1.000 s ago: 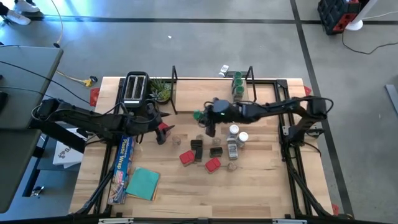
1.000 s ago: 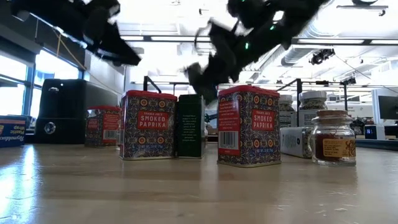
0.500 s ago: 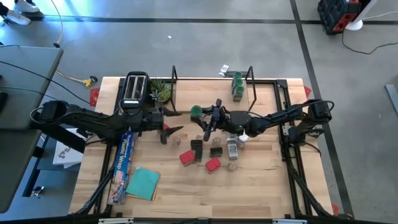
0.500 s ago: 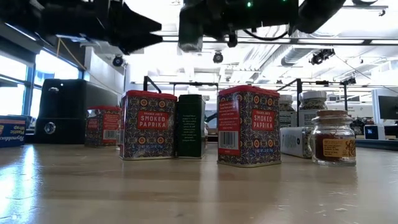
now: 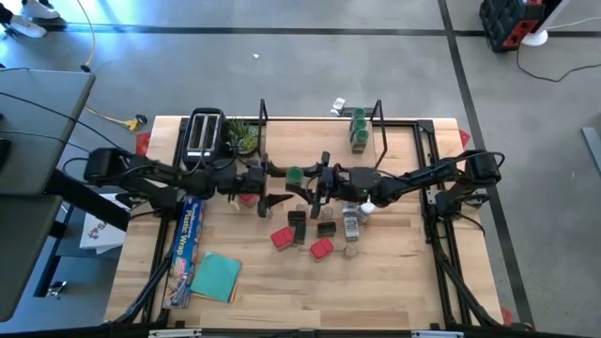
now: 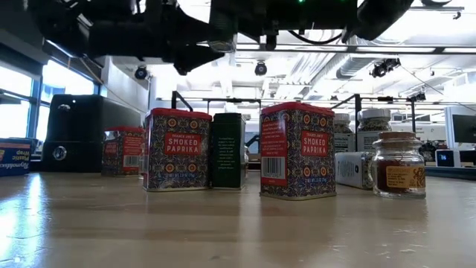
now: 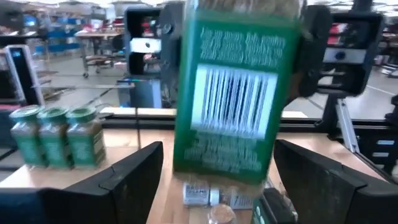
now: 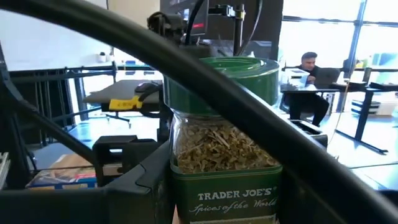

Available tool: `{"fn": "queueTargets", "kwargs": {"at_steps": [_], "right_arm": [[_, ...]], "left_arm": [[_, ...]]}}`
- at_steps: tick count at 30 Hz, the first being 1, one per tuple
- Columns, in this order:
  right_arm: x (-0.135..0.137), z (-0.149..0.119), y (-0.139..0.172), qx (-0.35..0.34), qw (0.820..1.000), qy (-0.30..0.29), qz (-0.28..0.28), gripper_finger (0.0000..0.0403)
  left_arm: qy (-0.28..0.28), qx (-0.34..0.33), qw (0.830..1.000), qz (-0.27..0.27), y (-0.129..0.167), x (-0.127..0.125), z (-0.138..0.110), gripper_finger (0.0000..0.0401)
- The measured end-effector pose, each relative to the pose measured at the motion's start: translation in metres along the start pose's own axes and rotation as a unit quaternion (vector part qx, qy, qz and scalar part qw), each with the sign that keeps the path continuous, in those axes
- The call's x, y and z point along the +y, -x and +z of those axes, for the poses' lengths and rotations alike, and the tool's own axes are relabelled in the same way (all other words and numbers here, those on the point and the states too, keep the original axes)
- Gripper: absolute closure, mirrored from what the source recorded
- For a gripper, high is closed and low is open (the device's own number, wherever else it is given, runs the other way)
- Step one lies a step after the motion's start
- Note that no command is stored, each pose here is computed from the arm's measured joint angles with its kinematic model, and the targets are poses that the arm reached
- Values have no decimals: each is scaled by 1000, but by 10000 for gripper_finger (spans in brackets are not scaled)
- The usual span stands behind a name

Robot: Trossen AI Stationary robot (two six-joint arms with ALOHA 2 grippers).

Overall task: Shelf spices
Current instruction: Put the green seasoning bottle on the shelf aligned with the other green seasoning bottles

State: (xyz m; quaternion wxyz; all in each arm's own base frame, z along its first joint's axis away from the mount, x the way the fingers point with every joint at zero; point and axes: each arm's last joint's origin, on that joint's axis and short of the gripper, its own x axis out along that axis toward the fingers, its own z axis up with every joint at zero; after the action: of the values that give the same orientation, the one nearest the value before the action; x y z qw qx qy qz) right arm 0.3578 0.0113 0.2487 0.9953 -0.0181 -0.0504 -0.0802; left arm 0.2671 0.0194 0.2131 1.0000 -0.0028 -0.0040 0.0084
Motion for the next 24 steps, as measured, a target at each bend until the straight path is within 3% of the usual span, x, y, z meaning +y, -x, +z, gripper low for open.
{"fn": "queueTargets", "kwargs": {"at_steps": [6, 13, 19, 24], "right_arm": [[1, 0, 0, 1, 1000, 2, 9, 215], [1, -2, 0, 9, 1000, -5, 14, 214], [1, -2, 0, 10, 1000, -8, 12, 141], [3, 0, 4, 39, 999, 10, 18, 123]], "left_arm": [[-5, -3, 999, -31, -4, -2, 3, 112], [-9, -10, 999, -32, -3, -2, 5, 197], [-11, -9, 999, -47, -3, -3, 5, 211], [7, 6, 996, -88, -2, 1, 3, 211]]}}
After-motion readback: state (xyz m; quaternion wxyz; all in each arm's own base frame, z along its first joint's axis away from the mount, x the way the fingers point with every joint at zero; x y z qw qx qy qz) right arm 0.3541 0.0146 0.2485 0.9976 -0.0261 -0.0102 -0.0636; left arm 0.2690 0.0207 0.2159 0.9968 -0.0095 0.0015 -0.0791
